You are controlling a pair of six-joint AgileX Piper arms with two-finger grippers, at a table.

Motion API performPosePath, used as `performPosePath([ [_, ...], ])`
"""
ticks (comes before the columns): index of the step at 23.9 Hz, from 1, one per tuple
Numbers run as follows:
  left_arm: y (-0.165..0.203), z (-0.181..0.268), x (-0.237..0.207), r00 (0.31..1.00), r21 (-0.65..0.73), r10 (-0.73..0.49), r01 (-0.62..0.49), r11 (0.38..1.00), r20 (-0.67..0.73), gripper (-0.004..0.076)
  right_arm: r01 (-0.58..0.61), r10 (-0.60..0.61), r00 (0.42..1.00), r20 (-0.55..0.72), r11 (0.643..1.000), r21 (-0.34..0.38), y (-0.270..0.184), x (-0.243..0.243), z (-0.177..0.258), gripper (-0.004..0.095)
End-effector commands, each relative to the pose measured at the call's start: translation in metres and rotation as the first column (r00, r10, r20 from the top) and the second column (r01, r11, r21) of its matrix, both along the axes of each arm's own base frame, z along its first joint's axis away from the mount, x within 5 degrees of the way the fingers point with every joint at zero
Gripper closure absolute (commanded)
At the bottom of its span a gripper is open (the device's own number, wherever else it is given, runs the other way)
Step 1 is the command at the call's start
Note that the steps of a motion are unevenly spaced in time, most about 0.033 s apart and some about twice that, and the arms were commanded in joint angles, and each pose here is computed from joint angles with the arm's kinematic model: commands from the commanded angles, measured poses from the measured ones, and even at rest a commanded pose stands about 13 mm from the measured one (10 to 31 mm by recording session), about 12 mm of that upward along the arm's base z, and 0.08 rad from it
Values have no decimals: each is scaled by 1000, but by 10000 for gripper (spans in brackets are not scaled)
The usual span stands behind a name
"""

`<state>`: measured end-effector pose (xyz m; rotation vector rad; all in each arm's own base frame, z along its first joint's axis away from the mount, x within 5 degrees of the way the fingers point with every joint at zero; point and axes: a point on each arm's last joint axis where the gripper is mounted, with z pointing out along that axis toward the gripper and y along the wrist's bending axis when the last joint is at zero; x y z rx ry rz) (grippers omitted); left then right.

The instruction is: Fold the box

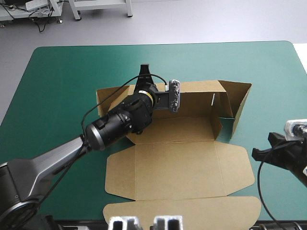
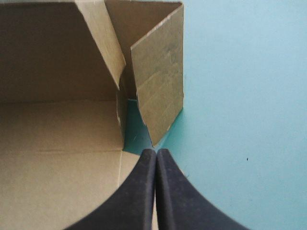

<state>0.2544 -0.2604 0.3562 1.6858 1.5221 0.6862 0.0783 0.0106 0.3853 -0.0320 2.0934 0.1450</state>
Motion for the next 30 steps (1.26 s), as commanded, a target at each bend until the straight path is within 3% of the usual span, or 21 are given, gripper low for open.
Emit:
performPosePath([
  [1, 3, 19, -23, 984, -133, -7, 31, 991, 177, 734, 8, -9, 995, 100, 1000, 14, 1, 21, 40, 923],
  [6, 10, 7, -43, 951, -163, 19, 33, 986, 310, 734, 2, -4, 994, 108, 1000, 17, 4, 52, 73, 923],
  [11, 13, -5, -49, 950, -177, 38, 18, 984, 309, 734, -61, 61, 997, 51, 998, 2, 12, 93, 99, 924],
  [16, 14, -10, -49, 953, -206, 55, 8, 979, 297, 734, -166, 164, 979, -120, 986, -3, 25, 174, 112, 928],
  [20, 14, -10, -49, 953, -220, 69, -2, 975, 294, 734, -185, 179, 963, -204, 983, -10, 29, 219, 101, 928],
  [24, 14, -8, -48, 947, -237, 79, -3, 972, 313, 734, -230, 210, 917, -340, 973, -19, 33, 265, 54, 928],
  [26, 15, -8, -48, 946, -235, 84, -8, 972, 314, 734, -243, 221, 900, -376, 970, -10, 28, 267, 41, 928],
  [30, 15, -8, -48, 945, -231, 86, -11, 973, 316, 734, -249, 257, 878, -404, 966, 73, 5, 256, 25, 928],
])
